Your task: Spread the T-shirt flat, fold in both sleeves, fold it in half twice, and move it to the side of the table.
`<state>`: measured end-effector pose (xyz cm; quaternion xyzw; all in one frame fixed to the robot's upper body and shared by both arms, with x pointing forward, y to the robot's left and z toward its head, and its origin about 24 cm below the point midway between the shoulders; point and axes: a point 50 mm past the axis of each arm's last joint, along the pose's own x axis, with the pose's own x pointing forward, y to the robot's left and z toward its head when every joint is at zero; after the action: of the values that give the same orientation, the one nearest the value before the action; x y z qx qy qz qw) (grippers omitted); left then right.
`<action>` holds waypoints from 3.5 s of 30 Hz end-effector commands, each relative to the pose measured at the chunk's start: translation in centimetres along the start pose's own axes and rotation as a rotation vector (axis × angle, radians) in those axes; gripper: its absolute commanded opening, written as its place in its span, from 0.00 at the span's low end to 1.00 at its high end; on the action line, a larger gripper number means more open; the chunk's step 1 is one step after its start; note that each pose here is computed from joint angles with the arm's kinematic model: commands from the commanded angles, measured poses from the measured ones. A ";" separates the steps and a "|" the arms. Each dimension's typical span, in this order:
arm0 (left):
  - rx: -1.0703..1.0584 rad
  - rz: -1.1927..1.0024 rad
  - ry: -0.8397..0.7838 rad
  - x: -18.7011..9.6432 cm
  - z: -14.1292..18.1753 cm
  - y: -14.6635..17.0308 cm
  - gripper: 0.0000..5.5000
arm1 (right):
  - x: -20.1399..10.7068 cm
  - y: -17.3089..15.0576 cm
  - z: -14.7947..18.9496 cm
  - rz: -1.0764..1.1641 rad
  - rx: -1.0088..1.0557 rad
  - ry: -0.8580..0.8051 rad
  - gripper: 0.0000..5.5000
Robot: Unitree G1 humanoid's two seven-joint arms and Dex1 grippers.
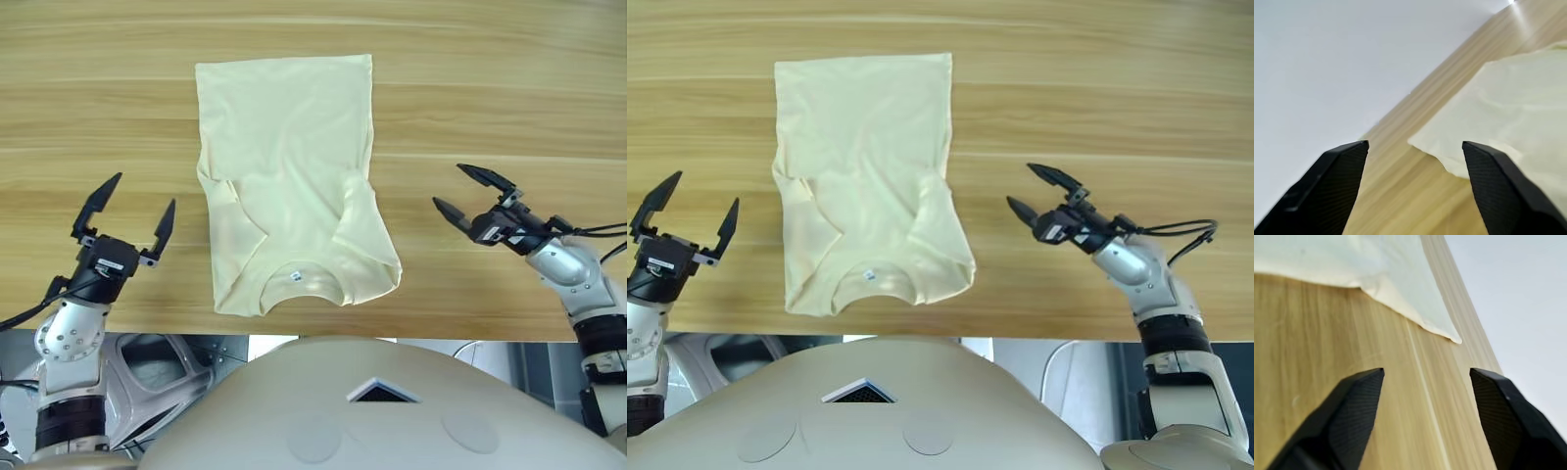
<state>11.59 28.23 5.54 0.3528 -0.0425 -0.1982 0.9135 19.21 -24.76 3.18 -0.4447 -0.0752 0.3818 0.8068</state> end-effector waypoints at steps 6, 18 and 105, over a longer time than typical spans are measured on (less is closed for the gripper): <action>0.128 -0.444 0.063 -1.0 0.5 -1.5 0.61 | -3.0 1.1 1.5 0.206 -0.003 0.037 0.47; 0.404 -0.500 0.130 0.9 1.6 2.4 0.50 | -4.2 3.7 2.8 0.327 0.000 0.097 0.47; 0.435 -1.102 0.295 -5.9 0.8 -3.0 0.50 | -1.4 3.1 5.0 0.513 -0.076 -0.056 0.47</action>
<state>6.78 25.83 5.81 0.5321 0.1394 -0.5563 0.6229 13.61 -21.63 3.71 -0.4699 0.0073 0.5734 0.6711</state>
